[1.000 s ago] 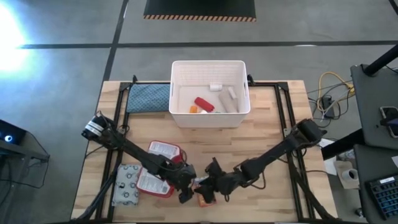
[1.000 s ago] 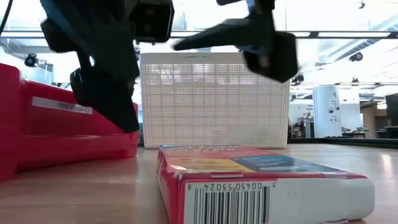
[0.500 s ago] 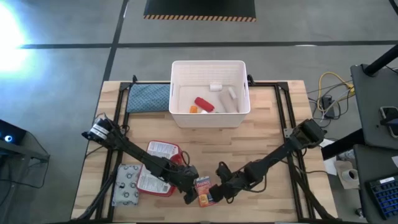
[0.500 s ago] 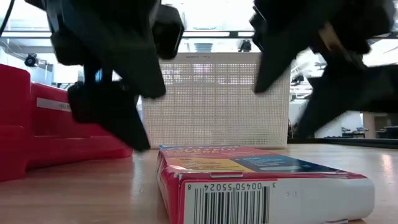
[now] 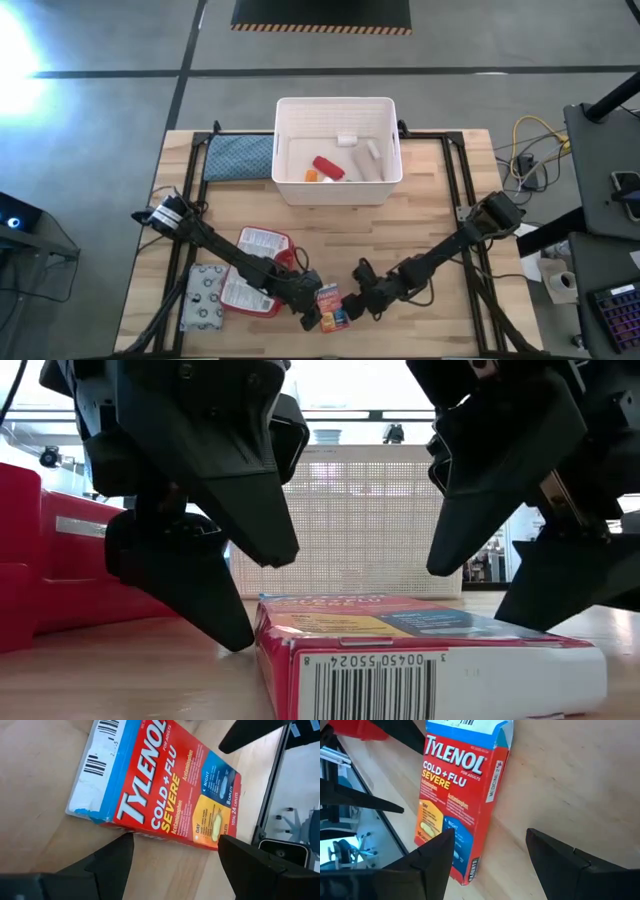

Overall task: Pick & place medical supplies in basket/bin
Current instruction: Put the red medicine box into the white bin

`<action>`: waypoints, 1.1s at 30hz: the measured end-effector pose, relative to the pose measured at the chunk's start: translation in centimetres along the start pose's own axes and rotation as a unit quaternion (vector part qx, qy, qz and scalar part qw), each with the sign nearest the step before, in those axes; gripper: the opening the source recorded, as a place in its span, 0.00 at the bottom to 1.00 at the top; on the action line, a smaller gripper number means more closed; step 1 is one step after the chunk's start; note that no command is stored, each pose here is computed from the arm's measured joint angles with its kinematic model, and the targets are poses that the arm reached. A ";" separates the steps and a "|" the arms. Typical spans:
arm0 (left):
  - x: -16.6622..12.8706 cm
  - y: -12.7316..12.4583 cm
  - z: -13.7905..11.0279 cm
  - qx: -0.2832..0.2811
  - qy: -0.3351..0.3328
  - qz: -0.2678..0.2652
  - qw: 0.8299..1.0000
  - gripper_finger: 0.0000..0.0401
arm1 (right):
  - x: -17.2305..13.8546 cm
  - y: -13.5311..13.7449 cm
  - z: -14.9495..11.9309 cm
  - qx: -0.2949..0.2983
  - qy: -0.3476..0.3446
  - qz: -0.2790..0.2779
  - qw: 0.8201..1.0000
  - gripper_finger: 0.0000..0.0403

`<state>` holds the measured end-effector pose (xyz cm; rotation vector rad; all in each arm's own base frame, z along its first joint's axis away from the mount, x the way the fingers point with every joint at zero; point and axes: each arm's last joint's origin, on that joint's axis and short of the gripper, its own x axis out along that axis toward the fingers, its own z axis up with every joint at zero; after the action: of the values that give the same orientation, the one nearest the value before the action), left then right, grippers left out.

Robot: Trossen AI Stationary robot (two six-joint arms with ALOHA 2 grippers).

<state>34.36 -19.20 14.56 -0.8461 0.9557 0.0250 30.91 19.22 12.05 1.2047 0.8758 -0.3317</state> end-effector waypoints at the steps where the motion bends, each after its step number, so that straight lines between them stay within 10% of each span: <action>1: 0.1 0.1 -0.1 0.001 0.001 0.002 1.000 0.67 | 0.0 -0.1 0.0 0.001 0.000 0.000 1.000 0.59; 33: 0.2 0.2 -2.1 0.025 0.006 0.035 0.999 0.67 | 1.5 6.9 0.2 -0.128 -0.015 0.076 0.989 0.59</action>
<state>32.89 -20.48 13.65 -0.7667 0.9932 0.0563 36.42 21.88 15.52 1.0171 0.7695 -0.1098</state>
